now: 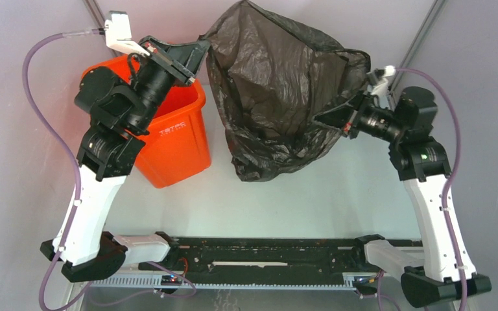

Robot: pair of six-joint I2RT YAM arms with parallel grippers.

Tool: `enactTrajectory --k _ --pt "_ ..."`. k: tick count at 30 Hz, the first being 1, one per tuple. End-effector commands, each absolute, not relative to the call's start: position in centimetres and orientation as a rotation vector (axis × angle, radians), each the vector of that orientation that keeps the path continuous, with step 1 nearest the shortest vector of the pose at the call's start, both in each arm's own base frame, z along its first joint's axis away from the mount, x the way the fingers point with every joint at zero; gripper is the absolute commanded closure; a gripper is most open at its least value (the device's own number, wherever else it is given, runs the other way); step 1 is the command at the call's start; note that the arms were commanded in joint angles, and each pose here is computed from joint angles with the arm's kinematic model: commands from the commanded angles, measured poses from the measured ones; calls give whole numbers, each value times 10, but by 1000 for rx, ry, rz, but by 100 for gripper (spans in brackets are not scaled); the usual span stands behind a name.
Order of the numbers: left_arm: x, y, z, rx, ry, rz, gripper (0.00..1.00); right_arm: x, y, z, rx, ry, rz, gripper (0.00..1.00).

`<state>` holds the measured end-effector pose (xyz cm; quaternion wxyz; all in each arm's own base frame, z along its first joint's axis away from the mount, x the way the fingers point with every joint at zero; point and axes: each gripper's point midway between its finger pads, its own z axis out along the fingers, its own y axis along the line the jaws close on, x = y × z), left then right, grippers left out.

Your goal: Put the trash bags into the trash bin

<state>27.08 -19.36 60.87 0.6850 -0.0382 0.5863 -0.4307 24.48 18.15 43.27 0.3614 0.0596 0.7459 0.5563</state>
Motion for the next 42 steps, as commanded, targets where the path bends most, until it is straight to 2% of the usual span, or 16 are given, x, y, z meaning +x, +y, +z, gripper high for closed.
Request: enactTrajectory --k 1,6,12,19,25,29,31,35,42 --pt "252 -199 634 -5 1248 -1034 100 234 221 401 22 2105 1581 100" --pt "250 -214 618 42 1302 -1041 100 217 264 431 -190 2034 1688 100" --pt "249 -270 558 114 1478 -1168 100 218 285 462 -264 1972 1697 96" --pt "247 -304 531 107 1564 -1329 100 224 280 468 -206 1886 1661 71" --pt "245 -314 518 90 1602 -1398 100 228 277 474 -181 1806 1611 32" --pt "243 -313 511 82 1613 -1404 100 240 263 473 -9 1792 1620 20" --pt "242 -311 507 84 1619 -1396 100 244 259 476 60 1776 1632 16" --pt "242 -311 498 80 1642 -1388 100 253 256 486 170 1767 1644 15" --pt "240 -319 488 104 1682 -1411 100 272 249 473 346 1824 1502 12"
